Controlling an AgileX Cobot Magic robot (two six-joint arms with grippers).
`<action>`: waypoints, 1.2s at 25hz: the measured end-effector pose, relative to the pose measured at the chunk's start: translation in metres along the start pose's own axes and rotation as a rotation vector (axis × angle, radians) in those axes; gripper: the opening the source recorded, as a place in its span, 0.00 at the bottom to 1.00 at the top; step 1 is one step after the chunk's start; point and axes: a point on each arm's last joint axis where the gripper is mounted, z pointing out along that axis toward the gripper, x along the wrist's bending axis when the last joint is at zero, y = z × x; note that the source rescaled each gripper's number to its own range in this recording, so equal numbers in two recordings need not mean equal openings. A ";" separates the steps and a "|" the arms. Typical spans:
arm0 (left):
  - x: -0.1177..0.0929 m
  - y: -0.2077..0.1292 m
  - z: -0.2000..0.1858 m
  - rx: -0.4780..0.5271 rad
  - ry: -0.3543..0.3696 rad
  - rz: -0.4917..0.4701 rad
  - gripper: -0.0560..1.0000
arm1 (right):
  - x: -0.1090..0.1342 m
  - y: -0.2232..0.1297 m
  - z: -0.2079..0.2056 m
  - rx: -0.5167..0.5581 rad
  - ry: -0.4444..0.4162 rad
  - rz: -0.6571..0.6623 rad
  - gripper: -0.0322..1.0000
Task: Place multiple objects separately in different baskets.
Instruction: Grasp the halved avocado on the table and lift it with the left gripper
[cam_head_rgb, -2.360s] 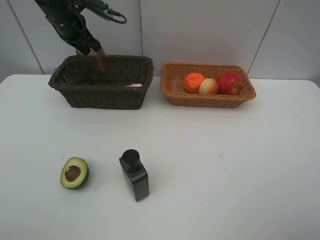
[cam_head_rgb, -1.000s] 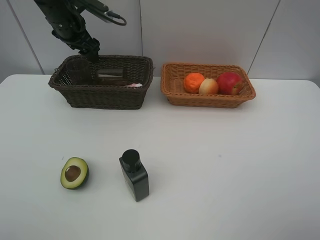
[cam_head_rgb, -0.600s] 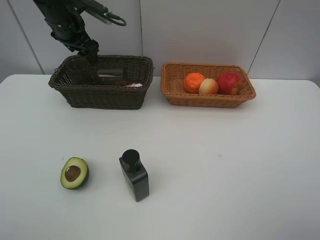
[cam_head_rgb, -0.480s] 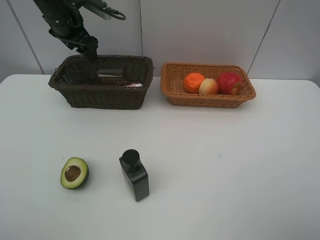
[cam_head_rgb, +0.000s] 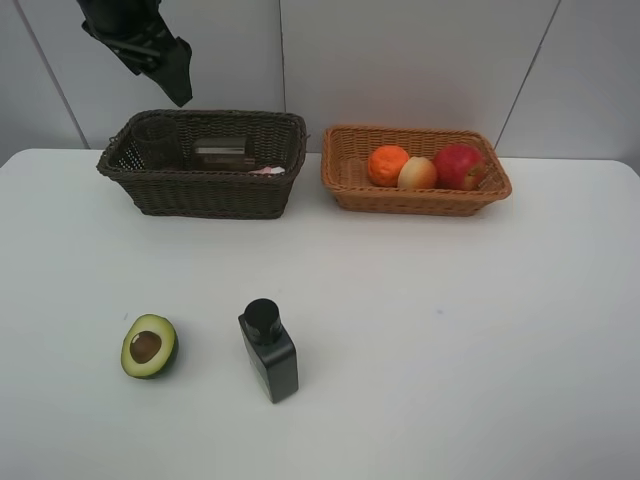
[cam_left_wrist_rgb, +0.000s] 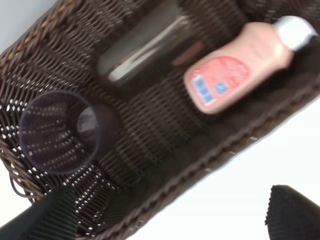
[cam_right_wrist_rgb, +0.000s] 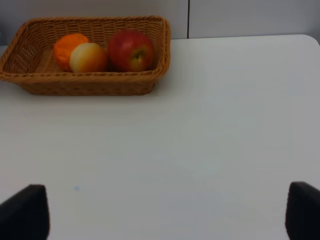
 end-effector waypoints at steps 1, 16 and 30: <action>-0.006 0.001 -0.005 0.000 -0.007 0.023 1.00 | 0.000 0.000 0.000 0.000 0.000 0.000 1.00; -0.085 -0.006 -0.026 0.052 -0.059 0.439 1.00 | 0.000 0.000 0.000 0.000 0.000 0.000 1.00; -0.115 -0.091 -0.023 0.177 -0.229 0.912 1.00 | 0.000 0.000 0.000 0.000 0.000 0.000 1.00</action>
